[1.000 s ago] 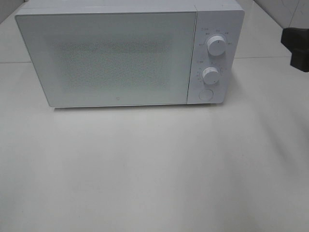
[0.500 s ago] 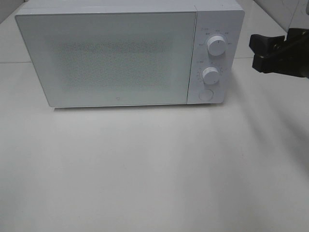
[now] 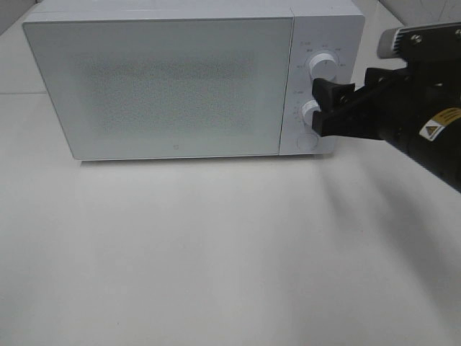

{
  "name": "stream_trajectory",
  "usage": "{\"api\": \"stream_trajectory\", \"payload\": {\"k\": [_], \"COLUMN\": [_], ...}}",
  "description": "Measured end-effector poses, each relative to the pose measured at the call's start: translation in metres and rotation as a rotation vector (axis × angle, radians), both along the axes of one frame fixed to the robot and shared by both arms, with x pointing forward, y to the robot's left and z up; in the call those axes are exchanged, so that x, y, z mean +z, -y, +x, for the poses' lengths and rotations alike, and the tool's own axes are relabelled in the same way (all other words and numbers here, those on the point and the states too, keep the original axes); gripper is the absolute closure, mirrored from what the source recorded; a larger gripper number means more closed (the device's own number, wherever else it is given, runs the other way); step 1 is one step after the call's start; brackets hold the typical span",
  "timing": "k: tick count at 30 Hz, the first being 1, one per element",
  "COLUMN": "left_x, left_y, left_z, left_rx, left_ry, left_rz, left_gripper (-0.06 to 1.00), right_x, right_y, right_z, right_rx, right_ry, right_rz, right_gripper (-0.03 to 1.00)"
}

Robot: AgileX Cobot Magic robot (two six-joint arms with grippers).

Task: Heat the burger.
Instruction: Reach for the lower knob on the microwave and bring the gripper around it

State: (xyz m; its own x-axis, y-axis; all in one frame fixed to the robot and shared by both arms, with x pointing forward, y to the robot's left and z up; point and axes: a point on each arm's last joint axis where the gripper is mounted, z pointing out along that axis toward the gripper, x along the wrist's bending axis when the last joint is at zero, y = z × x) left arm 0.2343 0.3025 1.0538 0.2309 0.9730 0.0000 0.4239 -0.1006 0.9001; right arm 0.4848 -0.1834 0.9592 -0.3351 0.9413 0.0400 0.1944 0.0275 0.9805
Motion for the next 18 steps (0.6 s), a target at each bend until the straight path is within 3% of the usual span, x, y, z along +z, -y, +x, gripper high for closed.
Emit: {"api": "stream_trajectory", "payload": {"k": [7, 13, 18], "left_x": [0.000, 0.000, 0.000], "left_y": [0.000, 0.000, 0.000], "left_z": [0.000, 0.000, 0.000], "left_rx": [0.000, 0.000, 0.000], "left_ry": [0.000, 0.000, 0.000], "left_rz": [0.000, 0.000, 0.000], "left_gripper": [0.94, 0.94, 0.94], "right_x": [-0.013, -0.036, -0.046], "right_y": [-0.031, -0.027, -0.024], "right_z": [0.011, 0.020, 0.023], "right_rx": [0.017, -0.100, -0.146], "right_ry": [-0.034, -0.104, -0.097], "right_rz": [-0.014, -0.009, -0.015], "right_gripper": [0.29, 0.29, 0.29]}}
